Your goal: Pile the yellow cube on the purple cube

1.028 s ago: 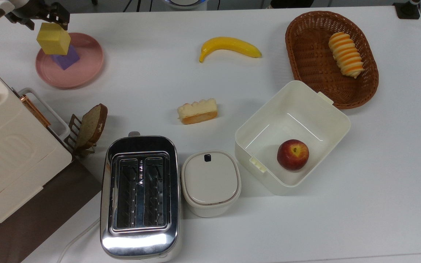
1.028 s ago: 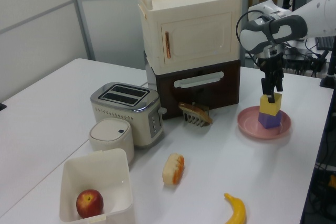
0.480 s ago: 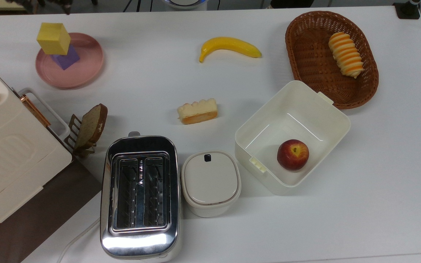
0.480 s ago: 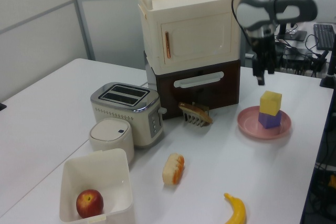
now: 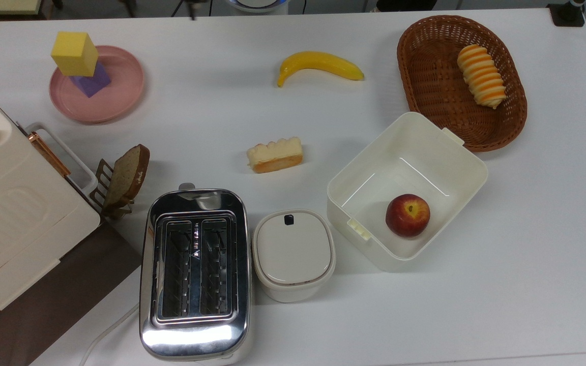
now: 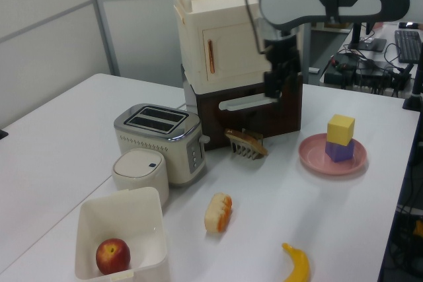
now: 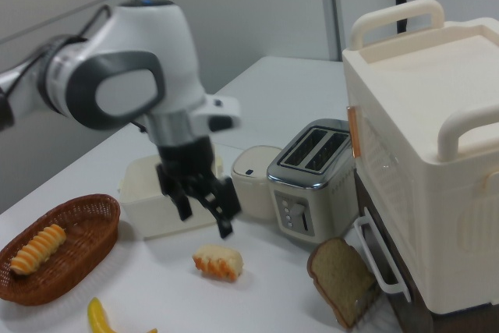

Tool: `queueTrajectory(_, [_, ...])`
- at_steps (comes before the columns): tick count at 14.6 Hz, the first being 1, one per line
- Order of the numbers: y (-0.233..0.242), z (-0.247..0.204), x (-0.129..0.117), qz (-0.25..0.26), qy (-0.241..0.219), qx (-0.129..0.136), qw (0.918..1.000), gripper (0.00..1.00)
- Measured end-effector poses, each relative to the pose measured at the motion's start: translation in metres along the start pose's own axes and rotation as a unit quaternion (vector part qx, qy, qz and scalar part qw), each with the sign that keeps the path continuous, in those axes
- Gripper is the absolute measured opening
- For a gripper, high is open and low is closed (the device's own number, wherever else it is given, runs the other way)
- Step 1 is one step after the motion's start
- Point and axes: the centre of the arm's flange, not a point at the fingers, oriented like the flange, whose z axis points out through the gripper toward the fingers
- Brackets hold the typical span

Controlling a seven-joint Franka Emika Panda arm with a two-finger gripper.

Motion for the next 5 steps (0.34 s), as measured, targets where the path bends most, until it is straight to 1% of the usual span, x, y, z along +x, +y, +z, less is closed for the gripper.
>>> queueTrajectory(3, [-0.044,-0.007,0.005,-0.029,0.005,-0.003,0.9996,1.00])
queueTrajectory(5, [-0.057,-0.007,0.006,-0.027,0.005,0.001,0.9996,1.00])
